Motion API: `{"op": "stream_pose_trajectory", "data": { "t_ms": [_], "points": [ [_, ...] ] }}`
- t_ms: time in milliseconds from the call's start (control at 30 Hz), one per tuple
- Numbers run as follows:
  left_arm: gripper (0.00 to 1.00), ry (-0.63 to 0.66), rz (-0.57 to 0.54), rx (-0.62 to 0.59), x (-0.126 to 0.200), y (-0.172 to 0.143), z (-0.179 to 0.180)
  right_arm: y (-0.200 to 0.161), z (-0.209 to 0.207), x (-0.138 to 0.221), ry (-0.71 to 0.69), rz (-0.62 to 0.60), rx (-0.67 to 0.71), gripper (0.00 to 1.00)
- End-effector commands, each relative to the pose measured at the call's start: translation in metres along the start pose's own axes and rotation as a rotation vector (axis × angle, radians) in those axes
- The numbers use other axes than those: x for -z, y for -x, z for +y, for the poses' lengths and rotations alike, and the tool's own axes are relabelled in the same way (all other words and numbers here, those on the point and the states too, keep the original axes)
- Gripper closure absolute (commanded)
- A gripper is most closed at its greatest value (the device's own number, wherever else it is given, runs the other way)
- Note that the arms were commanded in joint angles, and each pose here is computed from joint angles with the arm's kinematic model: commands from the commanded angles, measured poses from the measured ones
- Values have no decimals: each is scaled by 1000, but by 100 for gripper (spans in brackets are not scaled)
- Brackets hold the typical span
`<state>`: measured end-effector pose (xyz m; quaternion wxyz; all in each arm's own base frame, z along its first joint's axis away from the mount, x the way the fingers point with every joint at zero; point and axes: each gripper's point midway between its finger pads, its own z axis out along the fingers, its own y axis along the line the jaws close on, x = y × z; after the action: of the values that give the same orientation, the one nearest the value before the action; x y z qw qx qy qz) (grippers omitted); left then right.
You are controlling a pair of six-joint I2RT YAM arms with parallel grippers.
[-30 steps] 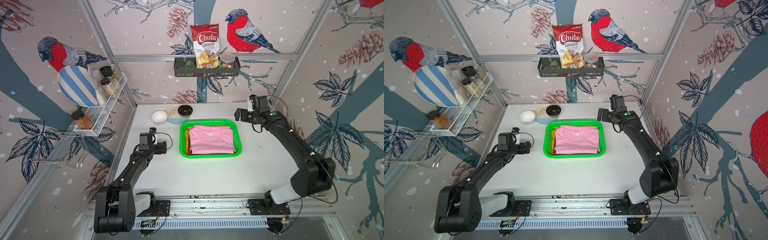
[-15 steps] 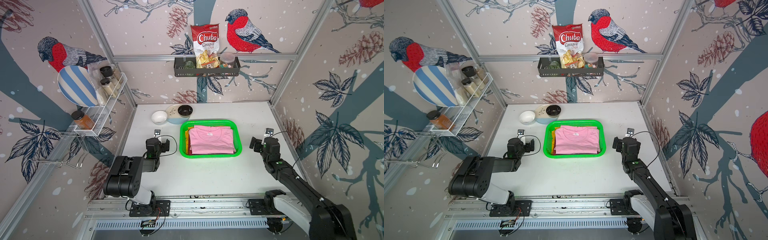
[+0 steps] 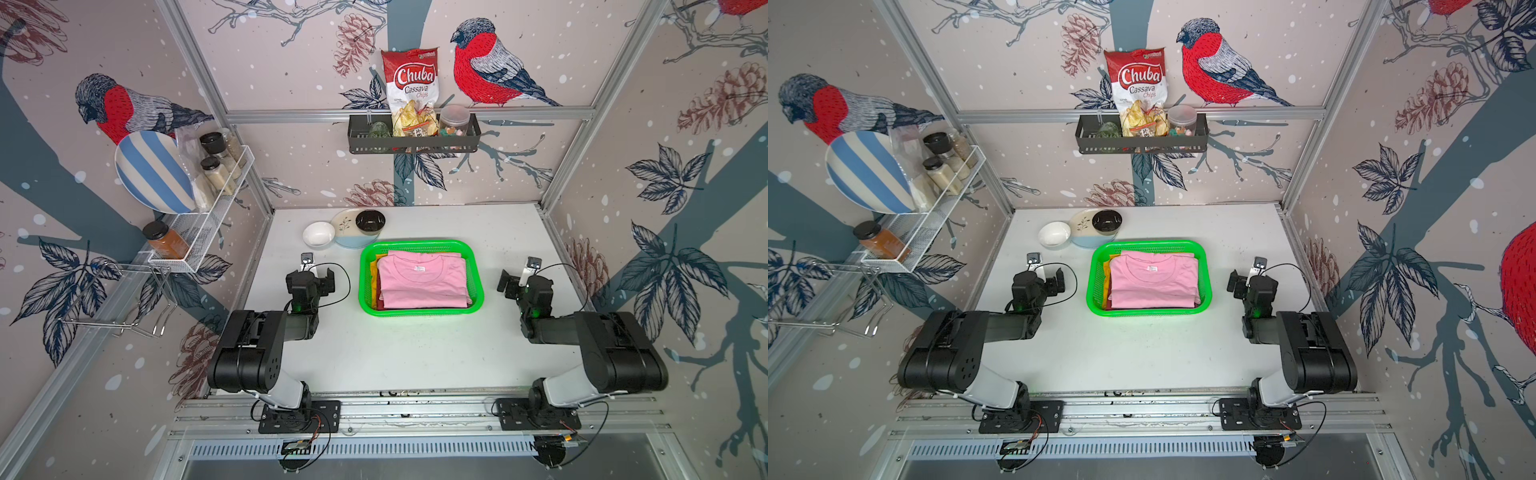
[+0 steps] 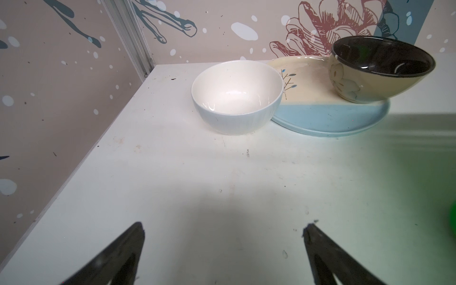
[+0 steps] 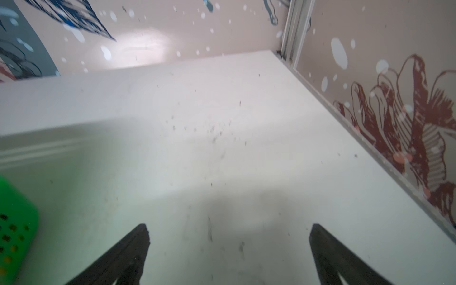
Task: Put the folded t-shirts into the basket
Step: Reset both arms
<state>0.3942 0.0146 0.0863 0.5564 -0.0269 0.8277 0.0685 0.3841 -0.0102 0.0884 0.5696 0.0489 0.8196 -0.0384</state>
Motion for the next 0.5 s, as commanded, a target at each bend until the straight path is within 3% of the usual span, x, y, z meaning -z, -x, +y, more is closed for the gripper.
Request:
{"op": "stream_pose_trajectory", "data": {
  "t_ms": [0, 467],
  "points": [
    [1, 15, -27, 17, 0, 7, 4, 9, 1, -3, 5, -21, -21, 0],
    [1, 22, -23, 9, 0, 6, 4, 10, -1, -2, -14, -16, -22, 0]
  ]
}}
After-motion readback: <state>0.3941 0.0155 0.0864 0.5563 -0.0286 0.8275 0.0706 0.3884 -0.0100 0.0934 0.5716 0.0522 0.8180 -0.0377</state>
